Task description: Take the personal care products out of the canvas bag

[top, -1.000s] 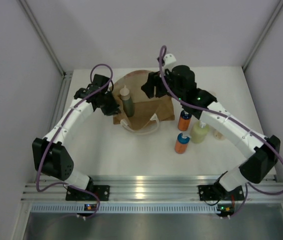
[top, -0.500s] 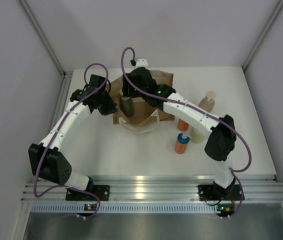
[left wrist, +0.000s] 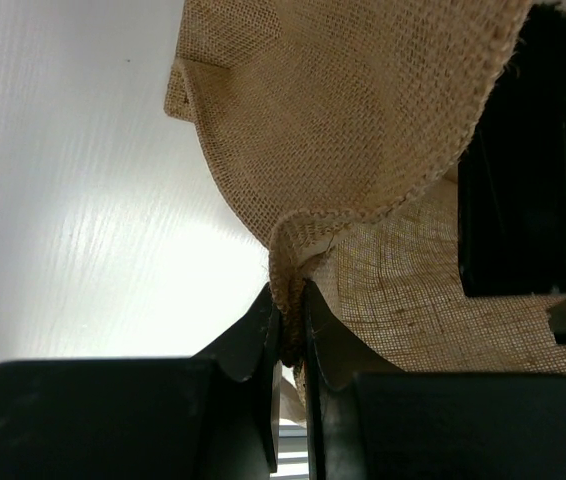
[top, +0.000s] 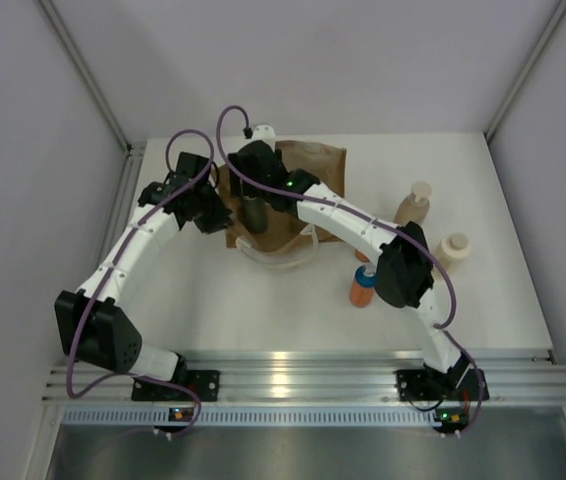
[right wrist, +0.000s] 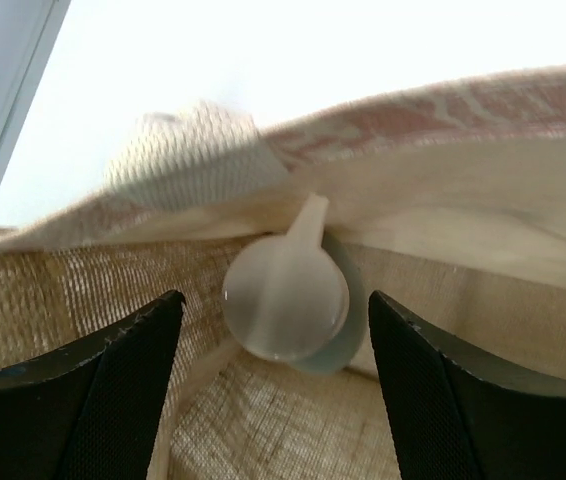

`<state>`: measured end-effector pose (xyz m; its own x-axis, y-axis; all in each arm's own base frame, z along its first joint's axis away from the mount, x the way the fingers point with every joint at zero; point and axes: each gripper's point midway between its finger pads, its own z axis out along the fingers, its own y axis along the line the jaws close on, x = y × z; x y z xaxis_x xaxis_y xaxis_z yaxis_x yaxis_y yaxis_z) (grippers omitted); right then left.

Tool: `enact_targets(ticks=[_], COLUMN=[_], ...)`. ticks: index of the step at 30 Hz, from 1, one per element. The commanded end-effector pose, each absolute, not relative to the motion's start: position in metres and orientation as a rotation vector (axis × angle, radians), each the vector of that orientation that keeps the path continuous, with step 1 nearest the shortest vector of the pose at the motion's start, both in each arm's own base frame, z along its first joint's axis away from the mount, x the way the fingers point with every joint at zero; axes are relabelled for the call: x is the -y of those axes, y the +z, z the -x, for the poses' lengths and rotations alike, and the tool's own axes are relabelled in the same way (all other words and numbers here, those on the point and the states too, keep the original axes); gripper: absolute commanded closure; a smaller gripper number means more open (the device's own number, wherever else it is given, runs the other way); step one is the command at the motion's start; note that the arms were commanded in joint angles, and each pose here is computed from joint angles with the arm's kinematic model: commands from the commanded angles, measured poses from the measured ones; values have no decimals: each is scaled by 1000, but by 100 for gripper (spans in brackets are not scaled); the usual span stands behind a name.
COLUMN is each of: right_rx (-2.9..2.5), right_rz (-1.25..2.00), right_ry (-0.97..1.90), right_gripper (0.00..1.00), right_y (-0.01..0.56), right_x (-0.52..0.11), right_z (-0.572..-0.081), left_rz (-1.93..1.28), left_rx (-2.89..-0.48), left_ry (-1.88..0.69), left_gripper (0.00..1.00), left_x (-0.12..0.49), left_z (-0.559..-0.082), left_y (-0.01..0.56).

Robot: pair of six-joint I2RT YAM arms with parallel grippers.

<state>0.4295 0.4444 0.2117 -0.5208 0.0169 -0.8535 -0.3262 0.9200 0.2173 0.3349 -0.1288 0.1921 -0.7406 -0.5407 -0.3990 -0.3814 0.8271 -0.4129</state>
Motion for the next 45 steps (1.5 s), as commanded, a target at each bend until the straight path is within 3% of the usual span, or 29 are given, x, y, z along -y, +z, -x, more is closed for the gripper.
enact_targets(ticks=[1,13,15,16,19,22,25,45], right_rx=[-2031,-2015,-2015,-2012,-2005,-1979,-1940,-1665], right_rz=[233,338,347,350,355,385,410,406], right_ry=[399,316,301,291,258,255,271,499], right_gripper=[25,30,37,49,64,88,100,100], right_y=[223,197,195,195,197,203,219,400], right_x=[-454,-464,-462,-461,-455,-456,-456,-408], right_z=[-434,-453,-456,-457,-458,-456,-452,-394], left_rz=[692,686,669,656,657,654,650,665], left_rx=[-2509,-2517,-2527,-2542,-2546,-2553,-2561,-2553], left_ry=[-380,-388,-400,-425,-424,-421,-425,-417], left_gripper=[100,100,100,100,100,100,100,100], left_x=[118,116,118,122,122,121,122,121], left_z=[-326,-321,-321,-319,-319,-317,-317,-323], left_y=[186,185,185,184,182,180,179,180])
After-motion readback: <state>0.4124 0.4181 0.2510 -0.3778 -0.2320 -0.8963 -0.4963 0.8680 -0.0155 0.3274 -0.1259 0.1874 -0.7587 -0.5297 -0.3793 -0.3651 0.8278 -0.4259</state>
